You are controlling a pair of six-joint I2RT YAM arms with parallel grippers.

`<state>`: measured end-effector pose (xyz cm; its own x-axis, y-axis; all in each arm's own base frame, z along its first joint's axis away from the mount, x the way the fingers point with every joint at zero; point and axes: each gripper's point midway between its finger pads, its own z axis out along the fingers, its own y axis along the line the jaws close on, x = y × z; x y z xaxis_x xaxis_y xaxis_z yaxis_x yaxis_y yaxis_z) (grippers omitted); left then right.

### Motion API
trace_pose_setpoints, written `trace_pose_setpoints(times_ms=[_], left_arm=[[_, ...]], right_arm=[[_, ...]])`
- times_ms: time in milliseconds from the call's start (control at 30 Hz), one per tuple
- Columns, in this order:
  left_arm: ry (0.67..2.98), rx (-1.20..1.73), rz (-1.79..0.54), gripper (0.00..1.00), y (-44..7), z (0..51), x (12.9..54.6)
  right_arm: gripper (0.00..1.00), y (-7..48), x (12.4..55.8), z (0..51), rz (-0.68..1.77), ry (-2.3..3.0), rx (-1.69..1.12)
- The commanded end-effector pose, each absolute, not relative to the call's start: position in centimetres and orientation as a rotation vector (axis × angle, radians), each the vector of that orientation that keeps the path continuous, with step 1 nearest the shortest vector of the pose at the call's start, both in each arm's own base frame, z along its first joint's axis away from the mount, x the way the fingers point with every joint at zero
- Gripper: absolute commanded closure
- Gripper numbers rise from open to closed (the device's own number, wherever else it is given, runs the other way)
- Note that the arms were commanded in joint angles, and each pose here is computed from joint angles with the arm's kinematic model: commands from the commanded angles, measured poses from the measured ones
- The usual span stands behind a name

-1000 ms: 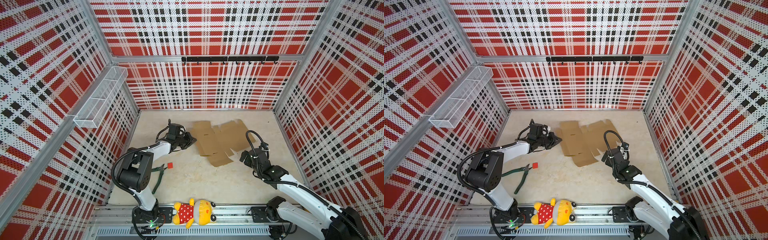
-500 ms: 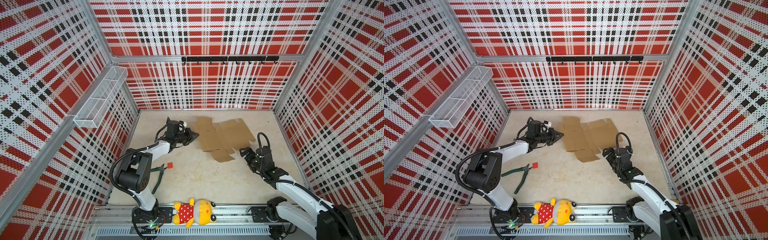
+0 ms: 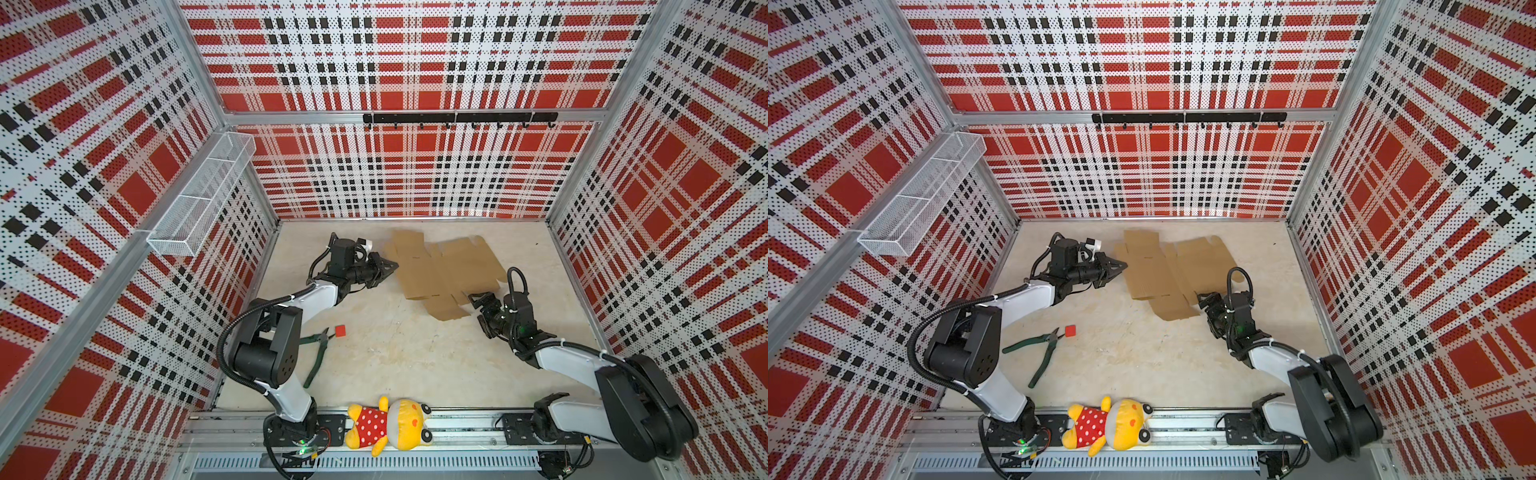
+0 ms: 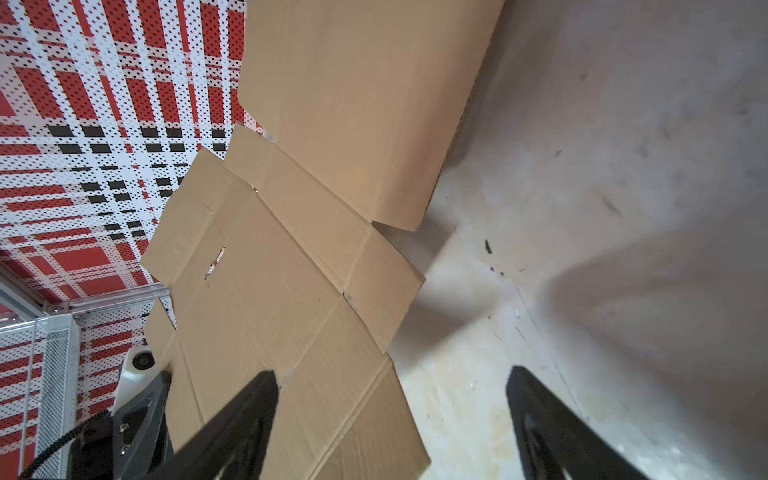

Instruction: Fold the paper box

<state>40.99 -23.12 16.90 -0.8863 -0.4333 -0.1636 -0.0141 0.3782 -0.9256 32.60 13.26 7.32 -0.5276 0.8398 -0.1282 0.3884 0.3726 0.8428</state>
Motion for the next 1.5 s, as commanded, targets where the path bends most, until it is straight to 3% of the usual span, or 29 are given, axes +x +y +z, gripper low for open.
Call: trace_pose_setpoints(times_ms=[0, 400, 1033, 1467], left_arm=[[2.204, -0.304, -1.546, 0.9, -23.7, 19.4, 40.9], [2.233, -0.309, -1.524, 0.9, -23.8, 18.6, 40.9], [2.256, -0.289, -1.473, 0.88, -23.5, 17.5, 40.5], [2.265, -0.267, -1.465, 0.88, -23.7, 17.4, 40.3]], right_arm=[[0.15, 13.9, 34.5, 9.6, 1.244, 1.906, 1.065], [0.36, 15.5, 37.1, 7.4, 1.514, 1.752, 1.097], [0.37, 15.8, 36.6, 8.8, 1.464, 1.843, 1.003], [0.35, 15.9, 36.6, 10.0, 1.258, 2.037, 0.852]])
